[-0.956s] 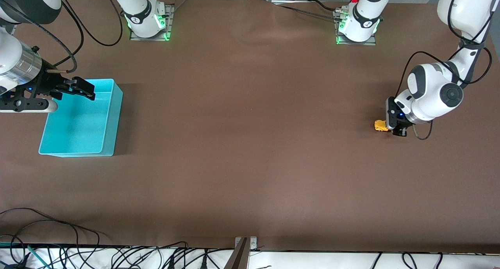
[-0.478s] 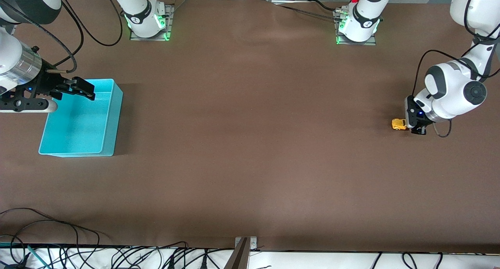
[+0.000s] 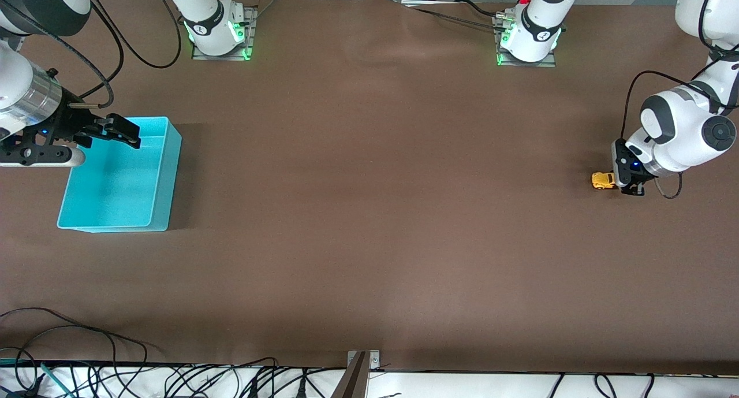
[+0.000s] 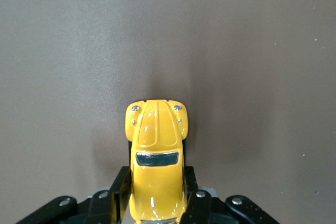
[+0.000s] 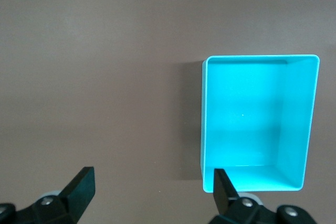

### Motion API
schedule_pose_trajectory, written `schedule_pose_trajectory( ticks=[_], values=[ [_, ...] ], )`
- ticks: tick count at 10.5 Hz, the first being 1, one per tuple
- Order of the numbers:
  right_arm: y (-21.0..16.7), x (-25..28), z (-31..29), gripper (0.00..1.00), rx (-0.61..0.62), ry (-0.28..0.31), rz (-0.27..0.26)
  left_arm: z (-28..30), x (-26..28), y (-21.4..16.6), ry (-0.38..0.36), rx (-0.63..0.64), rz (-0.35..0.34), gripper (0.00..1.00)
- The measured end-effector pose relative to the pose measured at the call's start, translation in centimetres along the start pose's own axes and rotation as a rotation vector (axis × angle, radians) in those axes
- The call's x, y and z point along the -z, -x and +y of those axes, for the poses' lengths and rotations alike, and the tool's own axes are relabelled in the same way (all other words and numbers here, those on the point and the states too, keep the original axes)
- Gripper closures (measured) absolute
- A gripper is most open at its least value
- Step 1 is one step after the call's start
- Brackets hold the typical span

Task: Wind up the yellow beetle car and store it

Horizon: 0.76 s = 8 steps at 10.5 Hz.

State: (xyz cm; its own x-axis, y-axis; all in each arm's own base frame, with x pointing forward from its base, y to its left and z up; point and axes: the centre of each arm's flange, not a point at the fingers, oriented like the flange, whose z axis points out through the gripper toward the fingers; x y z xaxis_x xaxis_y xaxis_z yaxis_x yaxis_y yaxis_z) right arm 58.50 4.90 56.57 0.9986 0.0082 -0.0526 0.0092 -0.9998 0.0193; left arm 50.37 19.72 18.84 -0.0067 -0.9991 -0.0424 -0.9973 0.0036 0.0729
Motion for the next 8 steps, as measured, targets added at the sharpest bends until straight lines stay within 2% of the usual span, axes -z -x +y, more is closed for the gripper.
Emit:
schedule_pose_trajectory(
  ticks=[3,4,6,7,8],
  values=[
    [0.0,0.0,0.0,0.0,0.0,0.0,0.0,0.0,0.0,0.2,-0.005,0.024,0.012,0.55],
    [0.0,0.0,0.0,0.0,0.0,0.0,0.0,0.0,-0.3,0.2,-0.002,0.024,0.013,0.49],
    [0.0,-0.1,0.0,0.0,0.0,0.0,-0.002,-0.7,-0.5,-0.1,-0.005,0.013,0.011,0.25],
    [-0.1,-0.1,0.0,0.0,0.0,0.0,-0.003,-1.1,-0.3,-0.4,-0.011,0.007,0.01,0.07],
    [-0.1,-0.2,0.0,0.0,0.0,0.0,-0.003,-1.3,-0.1,-0.5,-0.015,0.005,0.009,0.0]
  ],
)
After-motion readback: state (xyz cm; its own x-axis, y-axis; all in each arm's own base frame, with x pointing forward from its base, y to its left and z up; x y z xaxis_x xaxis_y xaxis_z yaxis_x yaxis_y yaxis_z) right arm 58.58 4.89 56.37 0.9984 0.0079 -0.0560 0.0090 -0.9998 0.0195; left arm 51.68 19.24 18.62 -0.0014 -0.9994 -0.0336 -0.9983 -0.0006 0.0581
